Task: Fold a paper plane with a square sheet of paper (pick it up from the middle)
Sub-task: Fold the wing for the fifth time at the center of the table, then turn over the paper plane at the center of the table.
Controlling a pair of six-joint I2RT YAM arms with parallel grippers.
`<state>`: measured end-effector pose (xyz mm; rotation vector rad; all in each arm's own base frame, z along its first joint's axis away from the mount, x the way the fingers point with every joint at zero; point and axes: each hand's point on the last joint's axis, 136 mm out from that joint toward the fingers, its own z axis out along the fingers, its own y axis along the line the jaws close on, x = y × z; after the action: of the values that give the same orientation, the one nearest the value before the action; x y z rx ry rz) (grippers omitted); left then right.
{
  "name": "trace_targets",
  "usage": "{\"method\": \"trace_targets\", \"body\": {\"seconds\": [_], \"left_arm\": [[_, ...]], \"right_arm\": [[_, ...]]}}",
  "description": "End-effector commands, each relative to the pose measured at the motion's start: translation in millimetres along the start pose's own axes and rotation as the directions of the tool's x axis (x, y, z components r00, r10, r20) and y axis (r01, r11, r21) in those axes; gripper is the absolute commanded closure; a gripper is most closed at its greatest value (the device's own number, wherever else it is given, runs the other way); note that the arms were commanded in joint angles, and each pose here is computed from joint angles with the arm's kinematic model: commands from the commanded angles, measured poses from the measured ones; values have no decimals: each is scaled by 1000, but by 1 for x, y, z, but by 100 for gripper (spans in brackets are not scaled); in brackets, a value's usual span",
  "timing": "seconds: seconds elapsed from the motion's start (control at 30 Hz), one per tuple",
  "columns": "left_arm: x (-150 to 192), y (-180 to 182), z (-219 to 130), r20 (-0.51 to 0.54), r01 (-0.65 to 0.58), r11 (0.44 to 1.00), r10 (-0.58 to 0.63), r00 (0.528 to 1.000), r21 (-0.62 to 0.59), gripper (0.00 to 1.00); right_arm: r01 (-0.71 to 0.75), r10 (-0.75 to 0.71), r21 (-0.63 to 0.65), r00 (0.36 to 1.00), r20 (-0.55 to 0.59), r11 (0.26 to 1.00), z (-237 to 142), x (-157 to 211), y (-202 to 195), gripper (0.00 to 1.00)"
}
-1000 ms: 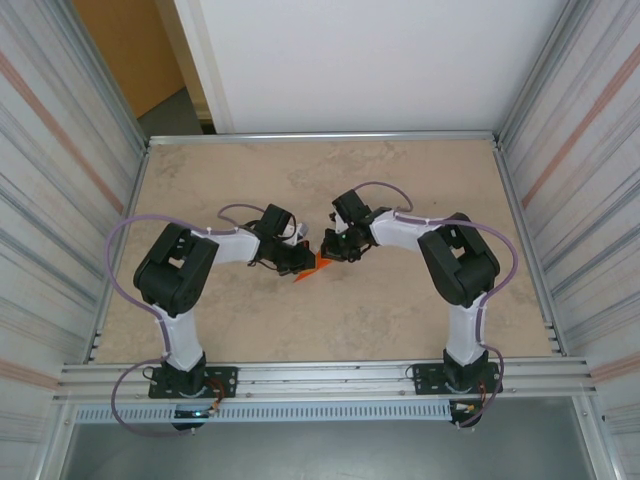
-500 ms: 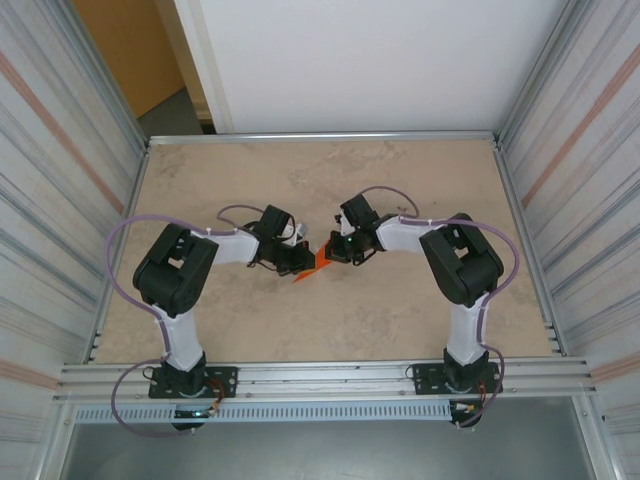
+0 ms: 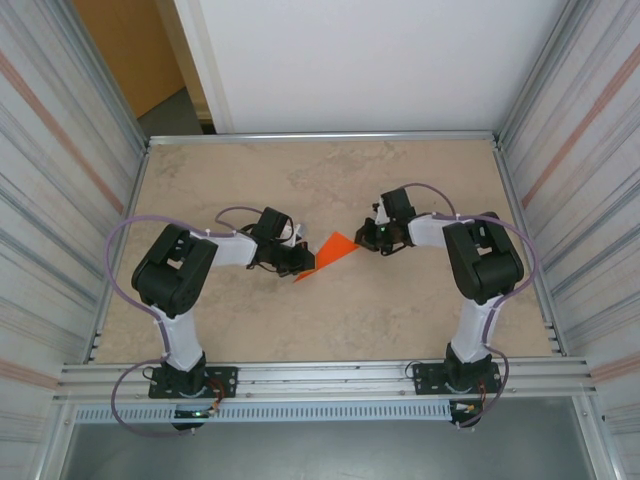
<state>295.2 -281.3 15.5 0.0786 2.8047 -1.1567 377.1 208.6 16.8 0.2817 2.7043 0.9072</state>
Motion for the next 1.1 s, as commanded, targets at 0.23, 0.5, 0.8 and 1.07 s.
{"method": "trace_targets", "body": {"seconds": [0.23, 0.5, 0.8, 1.07], "left_arm": [[19, 16, 1, -76, 72, 992, -80, 994, -100, 98], [-8, -39, -25, 26, -21, 999, 20, 999, 41, 84], [-16, -15, -89, 169, -31, 996, 44, 985, -79, 51], [-22, 13, -138, 255, -50, 958, 125, 959, -284, 17]], "right_arm": [[49, -65, 107, 986, 155, 993, -58, -15, 24, 93], [90, -91, 37, 996, 21, 995, -25, 32, 65, 91], [-28, 27, 121, 1000, 15, 992, -50, 42, 70, 67], [-135, 141, 239, 990, -11, 962, -45, 66, 71, 42]]}}
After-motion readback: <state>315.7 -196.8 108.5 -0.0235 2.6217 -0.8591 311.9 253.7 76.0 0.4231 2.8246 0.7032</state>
